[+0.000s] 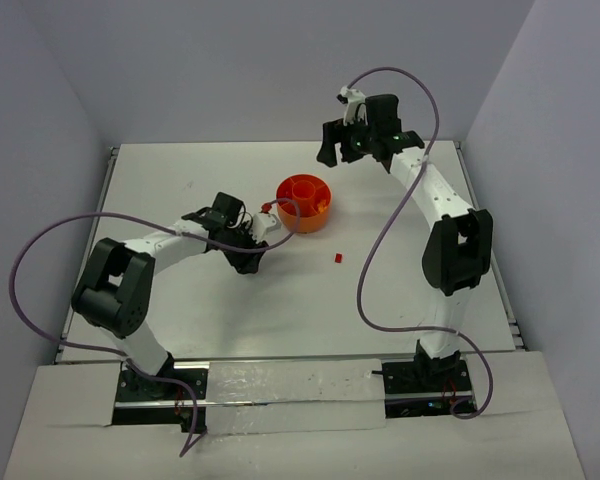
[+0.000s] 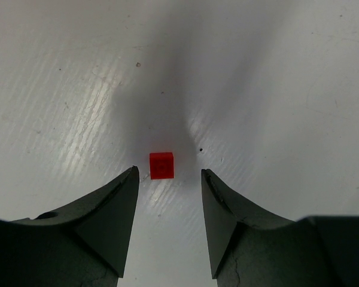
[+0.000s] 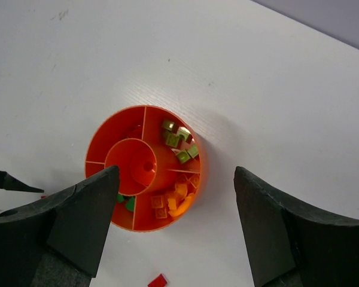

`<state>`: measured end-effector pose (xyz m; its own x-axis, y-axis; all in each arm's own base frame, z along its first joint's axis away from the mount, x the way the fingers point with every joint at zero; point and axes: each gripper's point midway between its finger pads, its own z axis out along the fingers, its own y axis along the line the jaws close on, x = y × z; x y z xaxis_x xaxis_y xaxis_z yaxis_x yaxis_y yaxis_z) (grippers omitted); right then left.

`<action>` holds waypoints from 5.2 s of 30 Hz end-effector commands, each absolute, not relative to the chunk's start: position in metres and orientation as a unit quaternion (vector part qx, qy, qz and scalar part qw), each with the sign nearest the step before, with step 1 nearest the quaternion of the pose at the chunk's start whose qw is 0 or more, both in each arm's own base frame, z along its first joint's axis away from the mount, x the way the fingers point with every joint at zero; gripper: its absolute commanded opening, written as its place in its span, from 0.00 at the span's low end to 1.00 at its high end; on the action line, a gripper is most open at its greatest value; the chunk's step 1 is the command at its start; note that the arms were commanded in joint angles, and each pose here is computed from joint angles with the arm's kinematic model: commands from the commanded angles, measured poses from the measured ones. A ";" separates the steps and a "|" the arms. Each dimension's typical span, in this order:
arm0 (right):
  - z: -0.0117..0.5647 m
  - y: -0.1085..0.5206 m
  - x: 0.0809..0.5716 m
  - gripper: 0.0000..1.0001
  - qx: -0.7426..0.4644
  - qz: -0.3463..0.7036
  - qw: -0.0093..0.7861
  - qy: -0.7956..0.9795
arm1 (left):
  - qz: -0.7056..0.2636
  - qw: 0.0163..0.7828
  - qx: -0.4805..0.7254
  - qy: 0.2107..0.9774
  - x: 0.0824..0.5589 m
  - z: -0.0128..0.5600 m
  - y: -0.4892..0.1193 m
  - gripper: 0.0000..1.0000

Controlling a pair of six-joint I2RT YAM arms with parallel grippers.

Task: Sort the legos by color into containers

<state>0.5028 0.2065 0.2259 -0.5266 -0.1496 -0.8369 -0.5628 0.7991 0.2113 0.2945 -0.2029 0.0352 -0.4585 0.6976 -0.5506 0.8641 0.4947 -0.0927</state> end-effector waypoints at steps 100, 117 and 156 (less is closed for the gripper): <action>0.017 0.182 0.322 0.69 -0.510 0.094 0.177 0.836 | -0.262 0.458 0.240 0.815 0.453 0.254 -0.222 0.51; 0.010 0.178 0.316 0.40 -0.585 0.101 0.139 0.792 | -0.257 0.456 0.238 0.818 0.455 0.250 -0.220 0.50; 0.159 0.334 0.464 0.24 -0.509 0.098 0.391 0.760 | -0.302 0.487 0.125 0.810 0.457 0.276 -0.129 0.88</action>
